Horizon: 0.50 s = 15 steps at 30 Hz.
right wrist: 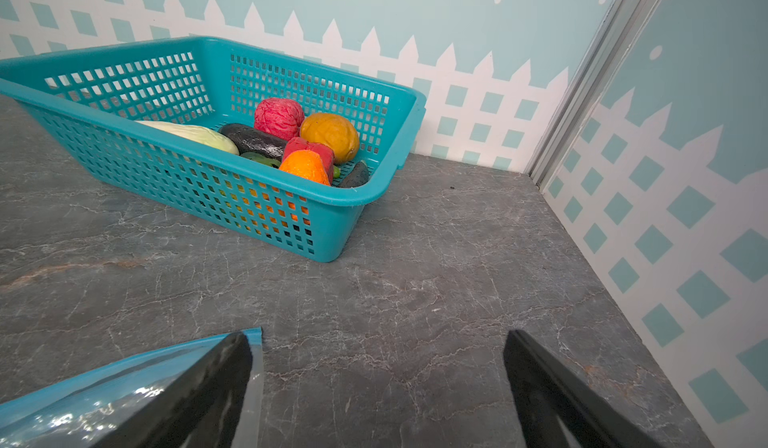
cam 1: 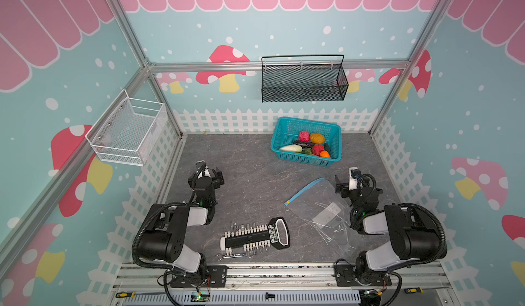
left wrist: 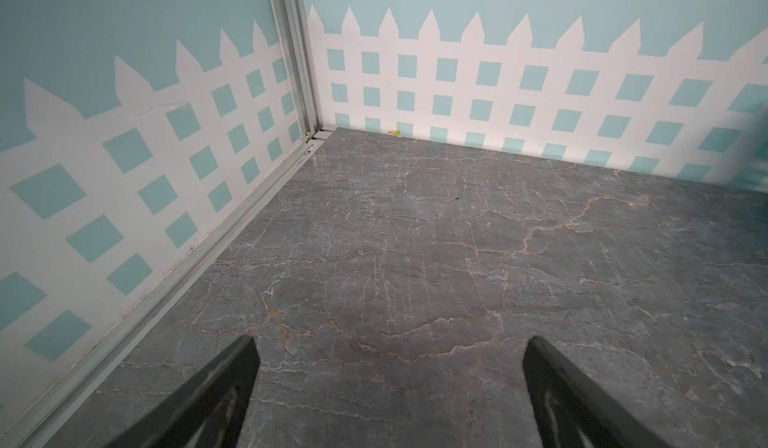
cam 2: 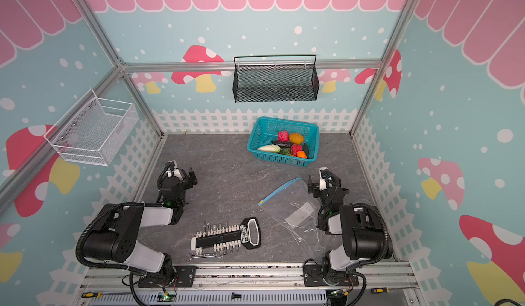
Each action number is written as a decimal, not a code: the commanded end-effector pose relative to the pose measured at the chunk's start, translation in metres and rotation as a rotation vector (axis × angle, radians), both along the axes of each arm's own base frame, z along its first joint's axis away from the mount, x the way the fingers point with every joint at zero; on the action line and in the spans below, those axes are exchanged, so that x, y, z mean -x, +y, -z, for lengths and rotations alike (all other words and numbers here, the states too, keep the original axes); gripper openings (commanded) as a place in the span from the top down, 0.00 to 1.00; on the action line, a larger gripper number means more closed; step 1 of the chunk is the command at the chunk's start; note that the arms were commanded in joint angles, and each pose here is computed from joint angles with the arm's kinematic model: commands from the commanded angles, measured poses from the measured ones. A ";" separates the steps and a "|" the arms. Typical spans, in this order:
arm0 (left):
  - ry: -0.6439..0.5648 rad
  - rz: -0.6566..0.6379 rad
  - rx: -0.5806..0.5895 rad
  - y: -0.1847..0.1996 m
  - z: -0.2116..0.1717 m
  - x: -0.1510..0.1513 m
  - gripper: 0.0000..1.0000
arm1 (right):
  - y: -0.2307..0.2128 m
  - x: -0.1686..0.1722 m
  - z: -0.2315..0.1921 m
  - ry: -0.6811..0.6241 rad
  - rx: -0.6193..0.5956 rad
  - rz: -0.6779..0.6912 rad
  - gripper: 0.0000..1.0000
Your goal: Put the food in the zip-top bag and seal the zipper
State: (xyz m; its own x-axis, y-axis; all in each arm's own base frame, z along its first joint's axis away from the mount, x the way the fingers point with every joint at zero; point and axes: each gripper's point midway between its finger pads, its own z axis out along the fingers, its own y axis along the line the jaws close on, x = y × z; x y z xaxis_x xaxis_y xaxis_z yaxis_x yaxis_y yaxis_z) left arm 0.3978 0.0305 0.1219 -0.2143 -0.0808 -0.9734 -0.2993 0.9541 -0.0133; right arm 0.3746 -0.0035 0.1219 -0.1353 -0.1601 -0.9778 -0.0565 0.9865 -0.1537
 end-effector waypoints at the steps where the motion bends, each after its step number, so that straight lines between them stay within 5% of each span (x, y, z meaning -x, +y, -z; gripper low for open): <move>1: 0.009 0.020 0.013 0.002 0.004 0.000 0.01 | 0.000 0.001 -0.009 -0.035 0.002 -0.002 0.02; 15: 0.004 0.022 0.009 0.001 0.003 0.001 0.00 | -0.001 0.001 -0.010 -0.039 0.005 0.001 0.02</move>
